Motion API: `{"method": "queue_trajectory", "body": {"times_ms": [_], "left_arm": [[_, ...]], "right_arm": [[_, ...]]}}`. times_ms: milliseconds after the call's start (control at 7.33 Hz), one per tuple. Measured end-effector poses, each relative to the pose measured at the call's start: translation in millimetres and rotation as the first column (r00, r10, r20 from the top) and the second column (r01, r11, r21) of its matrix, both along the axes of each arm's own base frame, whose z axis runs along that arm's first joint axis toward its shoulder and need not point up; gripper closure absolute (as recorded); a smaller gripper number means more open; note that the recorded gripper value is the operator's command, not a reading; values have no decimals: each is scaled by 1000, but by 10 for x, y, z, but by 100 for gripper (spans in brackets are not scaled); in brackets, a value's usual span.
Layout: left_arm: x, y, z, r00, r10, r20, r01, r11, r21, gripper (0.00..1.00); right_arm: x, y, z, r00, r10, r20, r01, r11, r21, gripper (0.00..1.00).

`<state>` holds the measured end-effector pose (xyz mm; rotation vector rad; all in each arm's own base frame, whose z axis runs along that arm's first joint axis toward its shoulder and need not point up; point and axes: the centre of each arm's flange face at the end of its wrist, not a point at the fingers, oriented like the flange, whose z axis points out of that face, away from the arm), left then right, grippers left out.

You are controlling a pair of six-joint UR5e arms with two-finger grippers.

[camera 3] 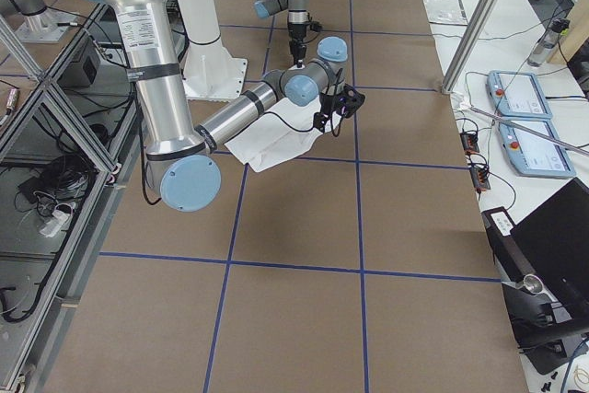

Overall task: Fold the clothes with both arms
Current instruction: 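Grasp the shirt corner with the left gripper and pull it farther from the robot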

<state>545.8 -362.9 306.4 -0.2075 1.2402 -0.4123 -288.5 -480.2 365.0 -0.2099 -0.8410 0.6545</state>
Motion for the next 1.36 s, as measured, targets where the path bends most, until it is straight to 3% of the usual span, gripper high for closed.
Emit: {"method": "queue_trajectory", "body": {"times_ms": [409, 546, 819, 1092, 1365], "left_arm": [[-140, -223, 1, 1000, -20, 14, 19, 997, 78, 100], [-275, -437, -2, 999, -42, 21, 39, 991, 128, 100], [-597, -1362, -53, 988, -141, 57, 124, 963, 238, 100], [-638, -2420, -287, 960, -265, 90, 234, 937, 261, 100], [-525, -3118, -474, 931, -349, 105, 309, 909, 278, 100]], "right_arm": [[-17, -12, 48, 1000, 0, -5, 0, 1000, -12, 0], [-19, -13, 52, 1000, 0, -5, 0, 1000, -13, 0], [-14, -9, 47, 1000, 1, -5, -1, 1000, -11, 0], [-12, -9, 41, 1000, 6, -7, -6, 1000, -5, 0], [-35, -2, 44, 1000, 3, -7, -3, 1000, -3, 0]]}}
